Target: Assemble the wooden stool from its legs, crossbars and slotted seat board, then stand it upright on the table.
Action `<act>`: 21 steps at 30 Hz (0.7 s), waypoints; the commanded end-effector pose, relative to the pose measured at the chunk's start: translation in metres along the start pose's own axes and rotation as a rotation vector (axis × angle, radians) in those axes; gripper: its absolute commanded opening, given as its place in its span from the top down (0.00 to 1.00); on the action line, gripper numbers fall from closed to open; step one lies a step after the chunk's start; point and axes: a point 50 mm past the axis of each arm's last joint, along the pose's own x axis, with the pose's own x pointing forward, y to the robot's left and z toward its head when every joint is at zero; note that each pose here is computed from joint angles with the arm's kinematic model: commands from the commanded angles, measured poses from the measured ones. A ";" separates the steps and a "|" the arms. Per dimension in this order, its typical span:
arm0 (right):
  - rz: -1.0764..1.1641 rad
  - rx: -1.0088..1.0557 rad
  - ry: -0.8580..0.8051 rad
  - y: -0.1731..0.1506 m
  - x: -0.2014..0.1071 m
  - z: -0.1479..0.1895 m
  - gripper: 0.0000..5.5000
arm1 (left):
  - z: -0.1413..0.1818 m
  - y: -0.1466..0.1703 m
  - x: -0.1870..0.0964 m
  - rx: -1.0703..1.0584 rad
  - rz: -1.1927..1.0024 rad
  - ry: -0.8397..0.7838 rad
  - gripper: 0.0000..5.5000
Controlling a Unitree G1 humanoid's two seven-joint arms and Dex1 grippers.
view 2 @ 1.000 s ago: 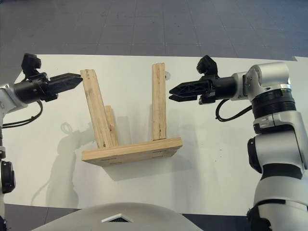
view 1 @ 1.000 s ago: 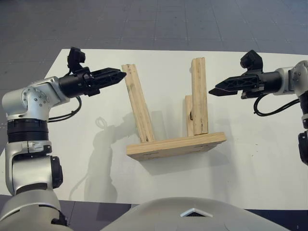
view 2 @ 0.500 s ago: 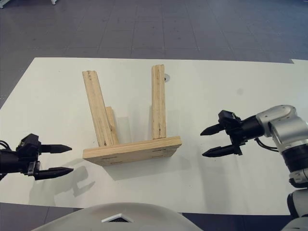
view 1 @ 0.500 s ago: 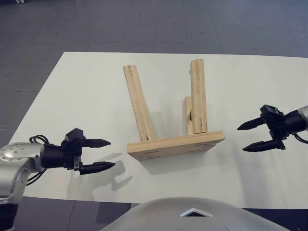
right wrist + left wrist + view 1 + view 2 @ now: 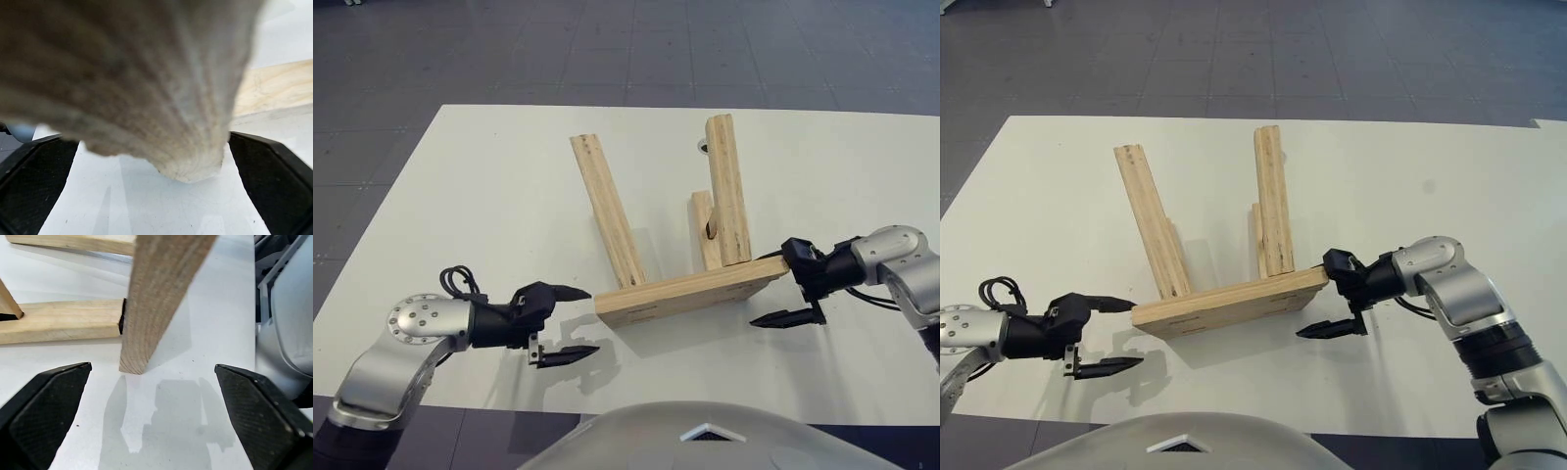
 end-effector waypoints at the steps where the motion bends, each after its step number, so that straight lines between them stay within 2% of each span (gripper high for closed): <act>1: -0.023 -0.005 -0.004 -0.001 0.000 0.002 0.00 | 0.008 0.008 0.002 0.022 0.040 -0.025 0.15; 5: -0.014 -0.001 -0.006 -0.001 0.003 0.005 0.00 | 0.022 0.007 0.028 0.039 0.035 -0.119 0.15; 10: -0.019 0.009 -0.009 -0.001 0.003 0.006 0.17 | 0.021 -0.009 0.035 0.023 -0.093 -0.103 0.15; 14: -0.012 0.019 -0.011 -0.001 0.003 0.006 0.30 | 0.023 0.006 0.039 0.020 0.021 -0.121 0.15; 18: 0.011 0.042 -0.022 0.000 0.002 0.009 0.45 | 0.023 0.011 0.045 -0.004 0.063 -0.116 0.27; 21: 0.063 0.083 -0.096 0.005 -0.004 0.027 0.56 | 0.020 0.005 0.043 -0.059 -0.009 -0.091 0.37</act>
